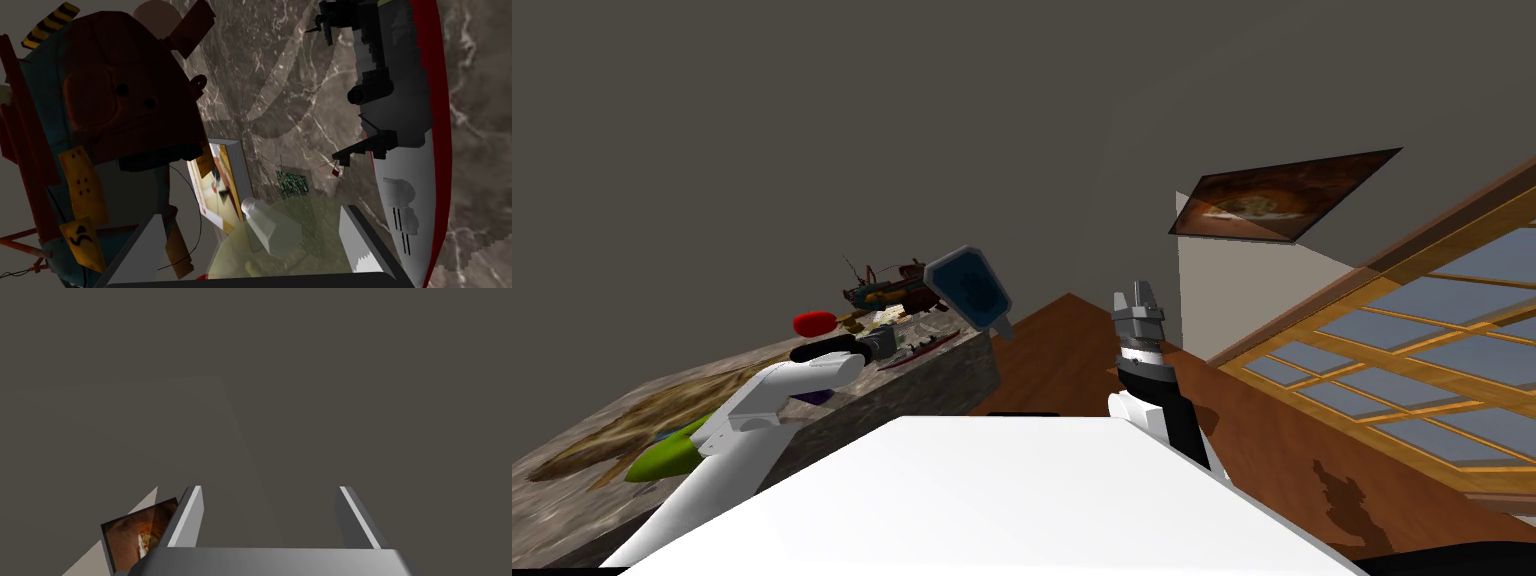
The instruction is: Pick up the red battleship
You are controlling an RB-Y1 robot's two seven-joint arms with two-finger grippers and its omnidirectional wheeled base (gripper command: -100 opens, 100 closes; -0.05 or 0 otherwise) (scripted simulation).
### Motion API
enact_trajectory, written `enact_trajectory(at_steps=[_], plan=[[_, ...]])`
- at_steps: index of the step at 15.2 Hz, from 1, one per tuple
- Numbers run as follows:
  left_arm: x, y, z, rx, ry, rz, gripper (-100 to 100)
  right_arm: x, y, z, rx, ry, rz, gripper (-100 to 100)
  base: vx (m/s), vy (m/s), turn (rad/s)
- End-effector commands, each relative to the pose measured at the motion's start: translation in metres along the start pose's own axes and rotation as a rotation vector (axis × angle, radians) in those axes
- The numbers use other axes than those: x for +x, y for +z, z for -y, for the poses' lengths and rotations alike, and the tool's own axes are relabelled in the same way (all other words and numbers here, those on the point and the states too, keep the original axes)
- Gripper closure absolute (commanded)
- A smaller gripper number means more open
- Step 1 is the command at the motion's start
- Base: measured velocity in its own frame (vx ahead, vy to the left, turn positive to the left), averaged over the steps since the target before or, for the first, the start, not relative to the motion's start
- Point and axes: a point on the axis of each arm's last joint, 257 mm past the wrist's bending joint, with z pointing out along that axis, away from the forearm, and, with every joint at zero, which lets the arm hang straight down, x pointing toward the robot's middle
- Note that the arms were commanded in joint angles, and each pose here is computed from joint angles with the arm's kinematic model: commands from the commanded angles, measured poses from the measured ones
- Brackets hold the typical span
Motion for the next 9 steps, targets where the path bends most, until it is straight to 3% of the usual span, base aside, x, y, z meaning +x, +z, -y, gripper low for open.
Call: enact_trajectory(at_steps=[1,2,3,5,6,8,9], plan=[[-0.009,0.001,-0.007,-0.045,-0.029,0.015,-100,0.0,0.0,0.0,0.0,0.0,0.0,0,0.051,-0.069,-0.03],[-0.01,0.001,-0.012,-0.066,-0.029,0.019,-100,0.0,0.0,0.0,0.0,0.0,0.0,0,0.034,-0.048,-0.006],[-0.021,0.002,-0.013,-0.089,-0.068,0.03,-100,0.0,0.0,0.0,0.0,0.0,0.0,0,0.042,-0.049,-0.023],[-0.023,0.001,-0.023,-0.127,-0.068,0.038,-100,0.0,0.0,0.0,0.0,0.0,0.0,0,0.04,-0.047,-0.018],[-0.032,0.001,-0.024,-0.149,-0.107,0.048,-100,0.0,0.0,0.0,0.0,0.0,0.0,0,0.041,-0.049,-0.027],[-0.034,-0.001,-0.033,-0.185,-0.107,0.055,-100,0.0,0.0,0.0,0.0,0.0,0.0,0,0.045,-0.045,-0.016],[-0.042,-0.001,-0.034,-0.205,-0.146,0.063,-100,0.0,0.0,0.0,0.0,0.0,0.0,0,0.045,-0.039,-0.023]])
